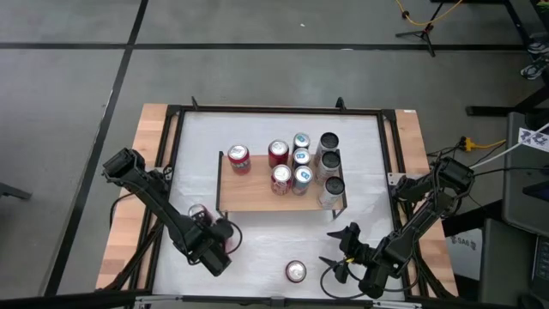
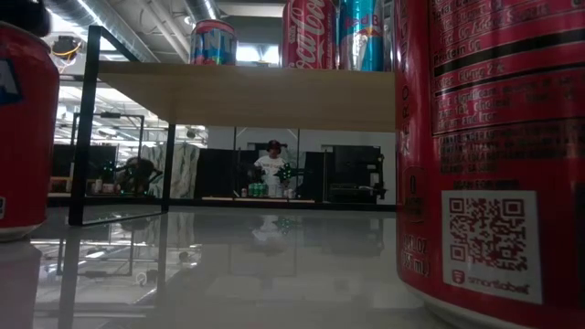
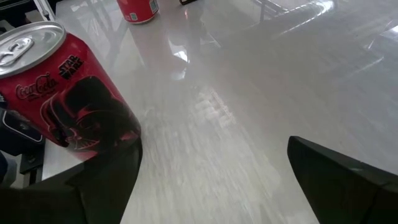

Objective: Place canned beverage on shelf
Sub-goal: Put the bottom red soda can on the shelf aligned with the other red soda can

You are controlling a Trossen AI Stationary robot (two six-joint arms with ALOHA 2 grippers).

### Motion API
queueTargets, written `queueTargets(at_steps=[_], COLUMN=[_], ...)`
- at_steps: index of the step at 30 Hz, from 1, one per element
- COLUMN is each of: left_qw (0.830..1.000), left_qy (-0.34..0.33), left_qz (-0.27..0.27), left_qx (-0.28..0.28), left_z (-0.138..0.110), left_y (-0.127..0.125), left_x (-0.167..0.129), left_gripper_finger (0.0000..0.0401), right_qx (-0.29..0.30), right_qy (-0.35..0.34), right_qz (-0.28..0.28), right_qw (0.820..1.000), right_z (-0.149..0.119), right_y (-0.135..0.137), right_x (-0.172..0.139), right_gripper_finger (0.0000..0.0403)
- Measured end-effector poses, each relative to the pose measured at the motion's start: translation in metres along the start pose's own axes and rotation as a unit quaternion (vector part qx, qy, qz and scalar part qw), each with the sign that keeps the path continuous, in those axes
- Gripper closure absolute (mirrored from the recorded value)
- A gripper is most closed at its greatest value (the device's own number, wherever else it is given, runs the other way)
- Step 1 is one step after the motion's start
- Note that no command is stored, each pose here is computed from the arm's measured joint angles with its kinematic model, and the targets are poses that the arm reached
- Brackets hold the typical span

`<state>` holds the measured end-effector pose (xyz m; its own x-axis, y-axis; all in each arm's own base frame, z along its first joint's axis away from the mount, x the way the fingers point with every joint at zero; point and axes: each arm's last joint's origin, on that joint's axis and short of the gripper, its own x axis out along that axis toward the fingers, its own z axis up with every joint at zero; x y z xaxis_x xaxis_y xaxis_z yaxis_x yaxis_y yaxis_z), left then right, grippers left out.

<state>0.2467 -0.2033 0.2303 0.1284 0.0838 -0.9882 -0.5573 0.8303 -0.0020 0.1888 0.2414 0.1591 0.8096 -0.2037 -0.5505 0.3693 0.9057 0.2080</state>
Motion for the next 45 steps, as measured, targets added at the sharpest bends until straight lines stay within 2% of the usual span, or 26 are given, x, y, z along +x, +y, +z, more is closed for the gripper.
queueTargets(at_steps=[4, 10, 17, 31, 38, 45], left_qw=[0.996, 0.981, 0.964, 0.964, 0.975, 0.970], left_qy=[0.000, 0.000, -0.001, -0.005, -0.026, -0.027], left_qz=[0.000, 0.000, 0.000, -0.005, -0.021, -0.020], left_qx=[0.085, 0.195, 0.264, 0.265, 0.220, 0.239], left_z=[0.0001, 0.0000, 0.0002, 0.0006, 0.0025, -0.0008], left_y=[0.0000, 0.0001, 0.0001, -0.0011, -0.0053, -0.0061], left_x=[0.0000, -0.0001, -0.0003, -0.0003, -0.0005, -0.0011], left_gripper_finger=[0.0010, 0.0010, 0.0010, 0.0010, 0.0010, 0.0010], right_qx=[0.000, 0.000, 0.000, 0.000, 0.000, 0.000], right_qy=[0.000, 0.000, 0.000, 0.000, 0.000, 0.000], right_qz=[0.000, 0.000, 0.000, 0.000, 0.000, 0.000], right_qw=[1.000, 1.000, 1.000, 1.000, 1.000, 1.000], right_z=[0.0000, 0.0000, 0.0000, 0.0001, 0.0000, 0.0000], right_y=[0.0000, 0.0000, 0.0000, 0.0000, 0.0000, 0.0000], right_x=[0.0000, 0.0000, 0.0000, -0.0001, 0.0000, 0.0000], right_gripper_finger=[0.0010, 0.0010, 0.0010, 0.0010, 0.0010, 0.0010])
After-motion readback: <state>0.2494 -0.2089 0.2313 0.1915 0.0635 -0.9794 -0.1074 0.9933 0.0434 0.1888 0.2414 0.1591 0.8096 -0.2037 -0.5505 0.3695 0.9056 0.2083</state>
